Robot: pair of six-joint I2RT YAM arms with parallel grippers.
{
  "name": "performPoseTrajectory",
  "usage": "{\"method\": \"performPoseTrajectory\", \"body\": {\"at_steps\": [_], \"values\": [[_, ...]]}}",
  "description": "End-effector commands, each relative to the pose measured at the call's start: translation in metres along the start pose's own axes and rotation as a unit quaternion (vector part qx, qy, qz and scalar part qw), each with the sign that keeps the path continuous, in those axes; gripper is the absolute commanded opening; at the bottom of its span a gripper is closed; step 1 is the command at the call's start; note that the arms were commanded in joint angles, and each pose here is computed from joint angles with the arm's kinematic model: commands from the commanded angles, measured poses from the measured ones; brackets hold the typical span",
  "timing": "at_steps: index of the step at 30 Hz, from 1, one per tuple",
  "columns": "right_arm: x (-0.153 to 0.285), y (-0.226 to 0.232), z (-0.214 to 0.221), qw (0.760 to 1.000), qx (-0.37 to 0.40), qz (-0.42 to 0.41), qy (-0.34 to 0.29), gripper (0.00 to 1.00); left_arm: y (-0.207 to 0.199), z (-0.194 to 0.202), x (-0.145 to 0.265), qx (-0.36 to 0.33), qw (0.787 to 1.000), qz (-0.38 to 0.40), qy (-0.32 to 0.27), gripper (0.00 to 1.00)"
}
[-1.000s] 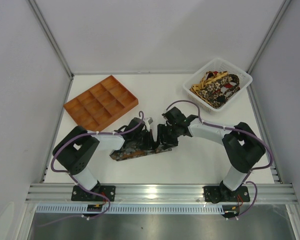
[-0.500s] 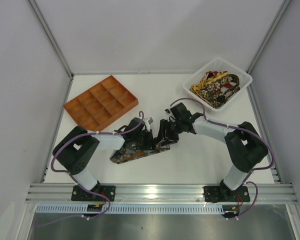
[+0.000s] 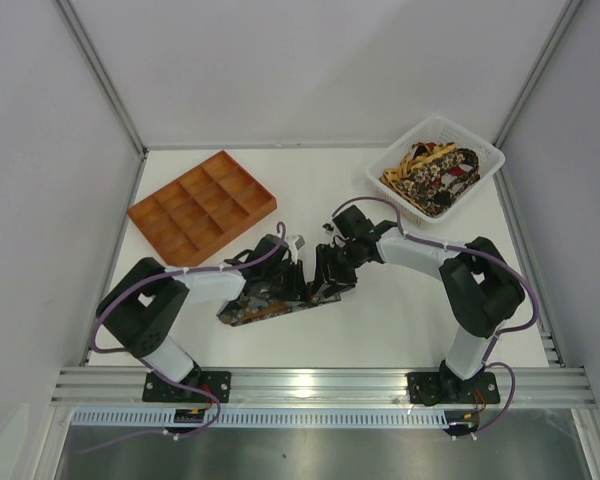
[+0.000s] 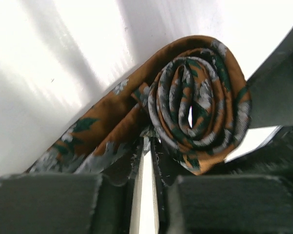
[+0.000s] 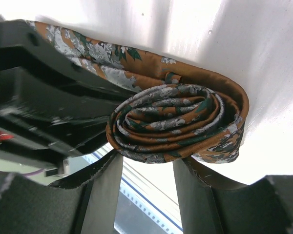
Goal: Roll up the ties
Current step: Roll the tie
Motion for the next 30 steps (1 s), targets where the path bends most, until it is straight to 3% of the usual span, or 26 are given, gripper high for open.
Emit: {"method": "performPoseTrajectory", "body": {"at_steps": [1, 6, 14, 30], "values": [[0.0, 0.002, -0.003, 1.0, 0.017, 0.019, 0.003, 0.51, -0.003, -0.001, 0.017, -0.019, 1.0, -0.016, -0.019, 0.17], [-0.001, 0.004, -0.006, 1.0, 0.021, 0.014, -0.002, 0.52, -0.01, -0.001, 0.034, -0.027, 0.999, -0.008, -0.039, 0.24], [0.001, 0.01, -0.008, 0.999, 0.031, 0.02, -0.011, 0.52, -0.027, -0.01, 0.059, -0.034, 0.995, 0.014, -0.089, 0.08], [0.001, 0.018, -0.008, 0.999, 0.044, 0.014, -0.01, 0.51, -0.033, -0.041, 0.036, -0.03, 0.996, 0.025, -0.085, 0.03]]}}
Point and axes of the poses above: each gripper's point midway between its finger pads, its own x axis back along the fingers, its own y axis along the line the jaws close on, z = x × y, the point moved 10 cm from there along x, back along the fingers, and after that the axes turned 4 degrees about x, right-handed, at the moved point
